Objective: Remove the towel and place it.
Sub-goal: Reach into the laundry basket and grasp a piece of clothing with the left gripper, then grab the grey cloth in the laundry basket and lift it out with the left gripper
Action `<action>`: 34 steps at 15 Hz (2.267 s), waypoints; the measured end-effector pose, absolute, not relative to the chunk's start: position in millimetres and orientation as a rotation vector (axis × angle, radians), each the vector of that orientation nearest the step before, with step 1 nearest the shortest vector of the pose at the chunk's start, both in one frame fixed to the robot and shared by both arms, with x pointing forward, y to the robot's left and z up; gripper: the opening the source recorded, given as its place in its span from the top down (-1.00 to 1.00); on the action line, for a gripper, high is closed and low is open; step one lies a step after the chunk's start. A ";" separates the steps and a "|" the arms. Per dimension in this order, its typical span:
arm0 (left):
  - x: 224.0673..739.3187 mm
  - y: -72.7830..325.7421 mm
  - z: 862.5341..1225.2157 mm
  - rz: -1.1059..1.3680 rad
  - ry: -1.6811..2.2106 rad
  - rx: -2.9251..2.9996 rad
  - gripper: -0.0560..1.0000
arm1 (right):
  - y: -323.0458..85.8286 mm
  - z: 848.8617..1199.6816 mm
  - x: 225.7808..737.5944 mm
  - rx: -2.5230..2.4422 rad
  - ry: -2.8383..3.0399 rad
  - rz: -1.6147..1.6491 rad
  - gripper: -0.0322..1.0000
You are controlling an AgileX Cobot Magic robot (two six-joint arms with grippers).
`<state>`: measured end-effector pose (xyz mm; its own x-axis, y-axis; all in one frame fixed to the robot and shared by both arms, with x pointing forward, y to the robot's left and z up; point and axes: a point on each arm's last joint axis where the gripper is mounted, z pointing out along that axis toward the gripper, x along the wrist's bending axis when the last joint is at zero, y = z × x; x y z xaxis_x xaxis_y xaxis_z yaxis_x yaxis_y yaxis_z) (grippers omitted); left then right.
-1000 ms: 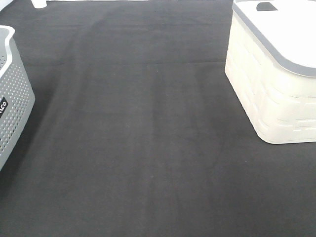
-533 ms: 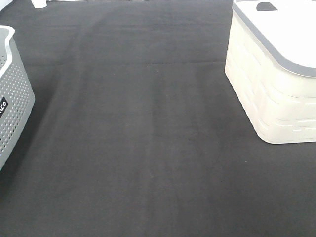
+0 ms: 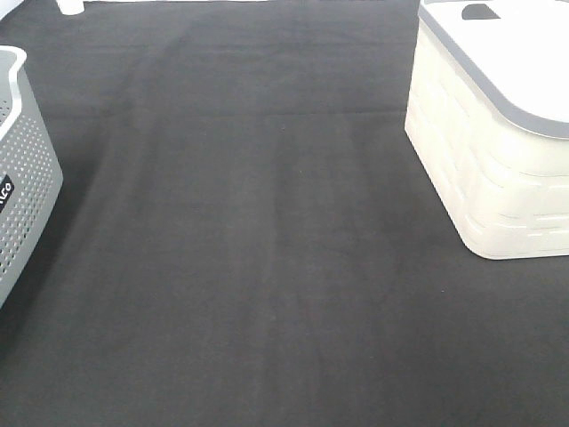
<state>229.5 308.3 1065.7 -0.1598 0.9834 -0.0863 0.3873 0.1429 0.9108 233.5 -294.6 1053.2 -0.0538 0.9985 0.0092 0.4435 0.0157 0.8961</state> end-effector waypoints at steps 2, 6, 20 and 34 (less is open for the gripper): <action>235.6 315.8 1079.6 1.022 1.768 1.249 -0.52 | -294.6 1053.2 233.5 1.511 1.586 0.994 -0.50; 270.1 326.5 1111.1 1.042 1.927 1.178 -0.52 | -294.6 1053.2 233.5 1.511 1.586 0.994 -0.50; 481.8 340.6 1109.1 0.819 2.419 1.133 -0.52 | -294.6 1053.2 233.5 1.511 1.586 0.994 -0.50; 589.4 345.6 1023.5 0.713 2.630 1.106 -0.52 | -294.6 1053.2 233.5 1.511 1.586 0.994 -0.50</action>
